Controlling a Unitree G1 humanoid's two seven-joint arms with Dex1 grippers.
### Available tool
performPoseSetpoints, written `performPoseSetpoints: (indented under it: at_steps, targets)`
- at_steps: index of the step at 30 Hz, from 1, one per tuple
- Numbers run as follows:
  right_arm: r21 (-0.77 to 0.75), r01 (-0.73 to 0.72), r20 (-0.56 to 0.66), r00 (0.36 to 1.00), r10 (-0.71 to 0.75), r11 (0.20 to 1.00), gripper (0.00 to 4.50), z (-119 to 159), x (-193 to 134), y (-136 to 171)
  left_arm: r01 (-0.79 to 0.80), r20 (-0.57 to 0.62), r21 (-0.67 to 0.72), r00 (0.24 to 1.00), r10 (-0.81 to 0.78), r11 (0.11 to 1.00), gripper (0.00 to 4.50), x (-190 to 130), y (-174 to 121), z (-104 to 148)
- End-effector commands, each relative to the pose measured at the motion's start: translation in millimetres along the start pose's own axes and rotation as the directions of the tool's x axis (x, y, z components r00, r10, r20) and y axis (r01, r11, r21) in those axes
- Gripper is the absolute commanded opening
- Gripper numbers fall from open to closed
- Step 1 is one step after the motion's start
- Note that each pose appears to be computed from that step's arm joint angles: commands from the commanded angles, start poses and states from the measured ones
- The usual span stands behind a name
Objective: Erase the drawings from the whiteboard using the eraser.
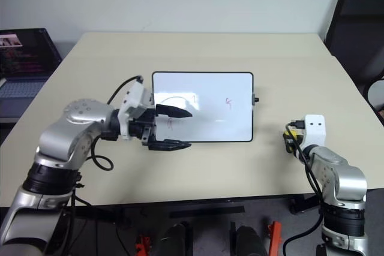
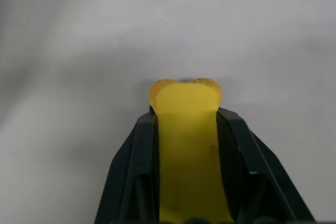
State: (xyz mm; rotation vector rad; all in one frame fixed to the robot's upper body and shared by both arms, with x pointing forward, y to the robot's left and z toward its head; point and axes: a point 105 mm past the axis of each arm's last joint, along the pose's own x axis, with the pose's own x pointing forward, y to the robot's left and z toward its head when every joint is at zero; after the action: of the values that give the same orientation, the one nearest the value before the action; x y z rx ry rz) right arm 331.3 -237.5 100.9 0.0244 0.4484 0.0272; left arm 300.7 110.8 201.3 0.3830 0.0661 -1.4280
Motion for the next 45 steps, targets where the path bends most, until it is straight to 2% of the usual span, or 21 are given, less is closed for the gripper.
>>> performPoseSetpoints:
  at_steps: [1,4,6,8,10,15,18,25,29,31,36,40,43,45]
  targets:
    - [-0.062,-0.026,0.093,0.995,0.032,0.998,1.12,21.2,-10.7,8.6,-0.083,-0.015,0.014,0.996,0.083,0.996,4.5,-11.5,4.7,1.0]
    - [-0.151,-0.085,0.131,0.986,0.105,0.985,1.12,27.7,-20.7,26.5,-0.153,-0.023,-0.018,0.988,0.152,0.988,4.5,-17.3,6.1,-4.6]
    - [-0.207,-0.169,0.159,0.966,0.204,0.964,1.12,32.6,-30.4,50.7,-0.199,-0.026,-0.038,0.98,0.198,0.979,4.5,-20.7,5.1,-8.0]
    - [-0.24,-0.294,0.172,0.925,0.339,0.925,1.12,41.6,-42.4,82.6,-0.24,-0.029,-0.058,0.971,0.238,0.969,4.5,-22.8,3.5,-10.3]
    - [-0.29,-0.359,0.181,0.89,0.419,0.887,1.12,52.2,-49.9,103.9,-0.272,-0.031,-0.066,0.962,0.271,0.96,4.5,-24.5,4.4,-11.3]
    - [-0.467,-0.403,0.202,0.818,0.538,0.787,1.12,85.0,-55.0,150.7,-0.334,-0.049,-0.076,0.942,0.331,0.939,4.5,-30.0,11.6,-13.8]
    - [-0.539,-0.372,0.212,0.808,0.549,0.756,1.12,100.2,-40.8,172.1,-0.34,-0.052,-0.07,0.94,0.337,0.938,4.5,-30.6,15.8,-12.2]
    - [-0.7,-0.198,0.241,0.839,0.488,0.686,1.12,125.0,1.5,182.5,-0.295,-0.055,-0.072,0.955,0.292,0.953,4.5,-26.8,15.2,-9.7]
    - [-0.749,-0.145,0.23,0.858,0.459,0.647,1.12,125.9,17.3,174.8,-0.241,-0.058,-0.077,0.97,0.237,0.967,4.5,-24.0,7.0,-9.9]
    - [-0.769,-0.141,0.202,0.872,0.446,0.624,1.12,119.6,22.9,167.7,-0.238,-0.058,-0.078,0.971,0.233,0.968,4.5,-24.4,5.3,-10.8]
    - [-0.816,-0.208,0.046,0.907,0.418,0.54,1.12,82.5,33.5,144.0,-0.247,-0.055,-0.086,0.968,0.243,0.965,4.5,-24.3,4.0,-13.0]
    - [-0.814,-0.276,-0.024,0.895,0.446,0.51,1.12,68.2,30.2,144.0,-0.25,-0.053,-0.087,0.968,0.246,0.964,4.5,-24.2,3.7,-13.0]
    - [-0.824,-0.256,-0.004,0.894,0.447,0.505,1.12,73.6,29.4,147.1,-0.251,-0.052,-0.085,0.968,0.247,0.964,4.5,-24.1,4.2,-12.7]
    - [-0.831,-0.161,0.092,0.904,0.418,0.532,1.12,91.3,31.8,145.6,-0.25,-0.052,-0.084,0.968,0.247,0.964,4.5,-24.1,4.1,-12.8]
